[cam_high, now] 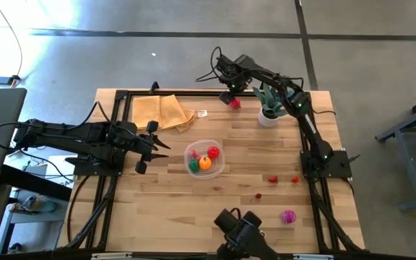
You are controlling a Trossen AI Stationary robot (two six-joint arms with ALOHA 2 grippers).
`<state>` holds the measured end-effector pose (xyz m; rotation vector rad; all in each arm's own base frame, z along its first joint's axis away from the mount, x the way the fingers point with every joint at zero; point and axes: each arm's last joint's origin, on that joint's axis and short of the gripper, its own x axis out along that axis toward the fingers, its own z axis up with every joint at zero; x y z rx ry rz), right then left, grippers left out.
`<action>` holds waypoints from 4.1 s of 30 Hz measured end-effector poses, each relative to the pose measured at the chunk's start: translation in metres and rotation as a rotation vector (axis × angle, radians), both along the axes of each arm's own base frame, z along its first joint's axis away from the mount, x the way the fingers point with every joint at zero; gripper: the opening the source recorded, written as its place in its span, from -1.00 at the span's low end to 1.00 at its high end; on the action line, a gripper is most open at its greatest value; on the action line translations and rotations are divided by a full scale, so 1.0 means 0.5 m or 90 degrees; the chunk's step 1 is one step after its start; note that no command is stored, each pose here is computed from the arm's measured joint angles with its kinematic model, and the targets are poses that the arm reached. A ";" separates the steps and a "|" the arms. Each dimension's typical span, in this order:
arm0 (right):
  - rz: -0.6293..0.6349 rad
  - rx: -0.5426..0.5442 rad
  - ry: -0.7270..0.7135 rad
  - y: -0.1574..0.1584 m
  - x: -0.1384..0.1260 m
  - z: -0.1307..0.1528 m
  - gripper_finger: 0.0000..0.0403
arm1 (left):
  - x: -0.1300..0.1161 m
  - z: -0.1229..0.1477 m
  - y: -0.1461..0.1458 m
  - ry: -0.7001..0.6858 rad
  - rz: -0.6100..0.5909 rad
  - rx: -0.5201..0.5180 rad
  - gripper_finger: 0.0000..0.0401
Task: Pick and placing Produce into tupperware
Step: Put the pink dragonfruit into the transparent bin
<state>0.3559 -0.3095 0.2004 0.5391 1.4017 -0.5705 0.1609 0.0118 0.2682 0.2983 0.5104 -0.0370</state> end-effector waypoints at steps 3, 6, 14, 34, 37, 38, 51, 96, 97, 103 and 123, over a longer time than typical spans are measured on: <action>0.003 0.013 0.007 0.000 0.005 -0.019 0.25 | 0.000 0.000 0.000 0.000 0.000 0.000 -0.40; 0.004 0.022 0.013 -0.001 0.008 -0.034 0.25 | 0.000 0.000 0.000 0.000 0.000 0.000 -0.40; -0.013 0.025 0.049 -0.005 0.010 -0.070 0.25 | 0.000 0.000 0.000 0.000 0.000 0.000 -0.40; -0.017 0.036 0.062 -0.006 0.010 -0.088 0.21 | 0.000 0.000 0.000 0.000 0.000 0.000 -0.40; -0.018 0.035 0.061 -0.006 0.011 -0.088 0.15 | 0.000 0.000 0.000 0.000 0.000 0.000 -0.40; -0.020 0.035 0.061 -0.006 0.011 -0.088 0.13 | 0.000 0.000 0.000 0.000 0.000 0.000 -0.40; -0.024 0.041 0.059 -0.005 0.010 -0.087 0.06 | 0.000 0.000 0.000 0.000 0.000 0.000 -0.40; 0.355 -0.071 -0.357 0.401 0.031 0.419 0.00 | 0.000 0.000 0.000 0.000 0.000 0.000 -0.40; 0.372 -0.077 -0.350 0.418 0.040 0.413 0.00 | 0.000 0.000 0.000 0.000 0.000 0.000 -0.40; 0.466 -0.080 -0.282 0.490 0.083 0.333 0.00 | 0.000 0.000 0.000 0.000 0.000 0.000 -0.40; 0.565 -0.058 -0.355 0.479 0.132 0.079 0.00 | 0.000 0.000 0.000 0.000 0.000 0.000 -0.40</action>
